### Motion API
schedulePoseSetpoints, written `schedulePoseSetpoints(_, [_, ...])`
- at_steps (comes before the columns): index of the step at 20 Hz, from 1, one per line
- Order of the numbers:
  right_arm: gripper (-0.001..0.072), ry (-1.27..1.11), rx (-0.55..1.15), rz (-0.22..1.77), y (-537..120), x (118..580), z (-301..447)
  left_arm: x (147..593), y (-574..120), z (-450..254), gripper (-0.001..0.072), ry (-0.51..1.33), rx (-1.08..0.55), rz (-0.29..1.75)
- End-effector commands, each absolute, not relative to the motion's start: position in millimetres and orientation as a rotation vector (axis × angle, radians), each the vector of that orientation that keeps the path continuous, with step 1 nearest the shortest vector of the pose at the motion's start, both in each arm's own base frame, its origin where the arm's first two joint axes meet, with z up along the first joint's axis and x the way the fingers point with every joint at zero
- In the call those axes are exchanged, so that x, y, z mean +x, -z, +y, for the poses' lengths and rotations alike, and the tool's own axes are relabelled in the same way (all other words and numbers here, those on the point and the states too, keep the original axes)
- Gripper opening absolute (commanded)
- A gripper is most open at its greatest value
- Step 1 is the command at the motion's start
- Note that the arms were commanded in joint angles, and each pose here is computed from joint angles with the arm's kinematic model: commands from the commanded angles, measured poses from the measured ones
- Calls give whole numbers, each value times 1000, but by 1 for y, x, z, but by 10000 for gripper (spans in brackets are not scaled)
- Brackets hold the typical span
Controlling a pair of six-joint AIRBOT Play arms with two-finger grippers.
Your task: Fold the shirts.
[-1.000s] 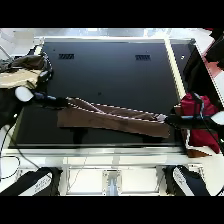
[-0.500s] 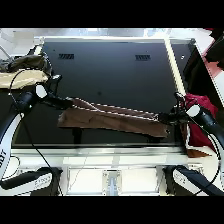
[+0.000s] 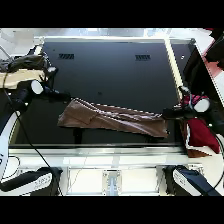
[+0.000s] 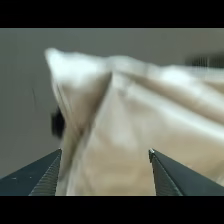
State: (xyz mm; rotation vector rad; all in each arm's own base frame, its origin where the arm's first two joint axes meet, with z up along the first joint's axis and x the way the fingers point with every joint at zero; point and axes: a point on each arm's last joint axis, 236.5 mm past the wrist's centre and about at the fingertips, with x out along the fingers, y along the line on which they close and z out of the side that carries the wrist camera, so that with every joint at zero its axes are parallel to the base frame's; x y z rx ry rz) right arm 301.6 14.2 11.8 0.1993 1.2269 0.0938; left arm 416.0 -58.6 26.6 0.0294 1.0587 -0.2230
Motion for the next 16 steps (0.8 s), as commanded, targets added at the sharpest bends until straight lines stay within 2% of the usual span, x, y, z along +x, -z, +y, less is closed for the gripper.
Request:
schedulePoseSetpoints(1, [412, 4, 41, 998, -105, 295, -18, 454, -112, -80, 624, 255, -85, 784])
schedulePoseSetpoints(3, [414, 162, 103, 710, -169, 290, -48, 461, -155, -101, 624, 319, -162, 675])
schedulePoseSetpoints(5, [520, 315, 305, 462, -202, 276, -75, 457, -166, -125, 625, 395, -120, 655])
schedulePoseSetpoints(7, [519, 462, 567, 435, -158, 260, -96, 448, -165, -153, 625, 469, -54, 652])
schedulePoseSetpoints(9, [478, 479, 770, 561, -86, 258, -86, 439, -162, -181, 625, 538, 0, 653])
schedulePoseSetpoints(11, [479, 306, 776, 724, -42, 270, -50, 435, -156, -193, 625, 562, 51, 661])
schedulePoseSetpoints(12, [492, 231, 768, 817, -25, 274, -36, 434, -153, -194, 625, 563, 71, 665])
schedulePoseSetpoints(16, [634, 83, 828, 1230, 42, 262, -3, 434, -149, -192, 624, 557, 94, 673])
